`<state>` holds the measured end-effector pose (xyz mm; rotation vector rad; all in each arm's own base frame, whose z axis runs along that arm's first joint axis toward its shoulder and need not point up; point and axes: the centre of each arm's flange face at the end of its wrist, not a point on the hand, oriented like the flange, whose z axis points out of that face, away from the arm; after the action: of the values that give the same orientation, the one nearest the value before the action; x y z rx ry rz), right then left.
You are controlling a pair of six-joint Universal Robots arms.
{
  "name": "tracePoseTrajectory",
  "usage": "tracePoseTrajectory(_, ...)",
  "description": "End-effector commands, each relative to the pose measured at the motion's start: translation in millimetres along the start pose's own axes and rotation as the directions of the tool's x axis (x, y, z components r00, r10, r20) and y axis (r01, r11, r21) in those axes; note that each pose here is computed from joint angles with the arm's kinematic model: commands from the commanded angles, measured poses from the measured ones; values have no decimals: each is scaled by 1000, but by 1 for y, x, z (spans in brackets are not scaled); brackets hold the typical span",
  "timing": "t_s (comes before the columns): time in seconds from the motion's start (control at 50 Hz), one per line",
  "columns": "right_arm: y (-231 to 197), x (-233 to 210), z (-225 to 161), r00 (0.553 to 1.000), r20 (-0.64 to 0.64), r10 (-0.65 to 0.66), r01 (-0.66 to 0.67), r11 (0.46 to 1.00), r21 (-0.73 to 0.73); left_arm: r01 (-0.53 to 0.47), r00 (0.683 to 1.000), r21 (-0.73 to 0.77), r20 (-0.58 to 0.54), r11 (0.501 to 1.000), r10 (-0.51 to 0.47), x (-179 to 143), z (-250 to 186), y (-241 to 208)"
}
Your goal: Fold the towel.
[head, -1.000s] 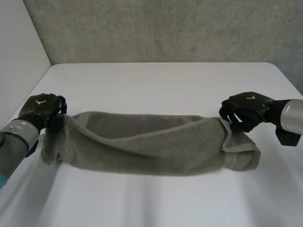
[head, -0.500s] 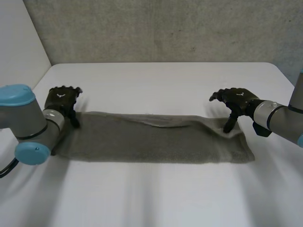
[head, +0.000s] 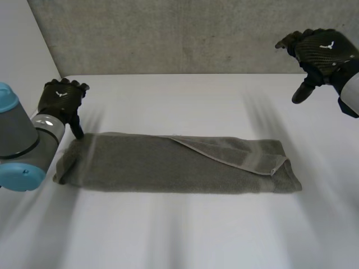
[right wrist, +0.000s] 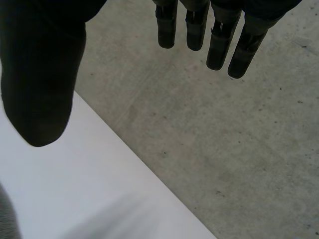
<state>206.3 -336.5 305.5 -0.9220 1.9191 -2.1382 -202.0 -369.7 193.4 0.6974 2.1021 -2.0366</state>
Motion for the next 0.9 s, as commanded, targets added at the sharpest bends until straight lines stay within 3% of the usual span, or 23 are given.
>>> tracePoseTrajectory(0.02,-4,-24,-43,995,94,38,-26,991,-129,4,1000,4,0,1000,-4,-7,-21,-8)
tracePoseTrajectory(0.2,23,-50,-74,970,242,30,53,943,-329,63,992,3,-109,998,-62,6,-45,-5)
tracePoseTrajectory(0.3,68,-50,-81,941,325,93,95,850,-518,131,981,-20,-142,991,-132,14,-51,0)
tracePoseTrajectory(0.56,122,-64,-70,908,375,185,95,782,-615,135,980,-25,-146,990,-138,15,-53,1)
tracePoseTrajectory(0.64,129,-62,-62,914,366,176,89,792,-604,136,979,-28,-147,990,-138,16,-53,2)
tracePoseTrajectory(0.74,132,-47,-36,959,229,168,-30,861,-508,136,979,-34,-149,990,-139,17,-54,4)
tracePoseTrajectory(0.9,126,-35,-22,976,108,187,-130,907,-400,135,979,-29,-151,990,-138,18,-55,4)
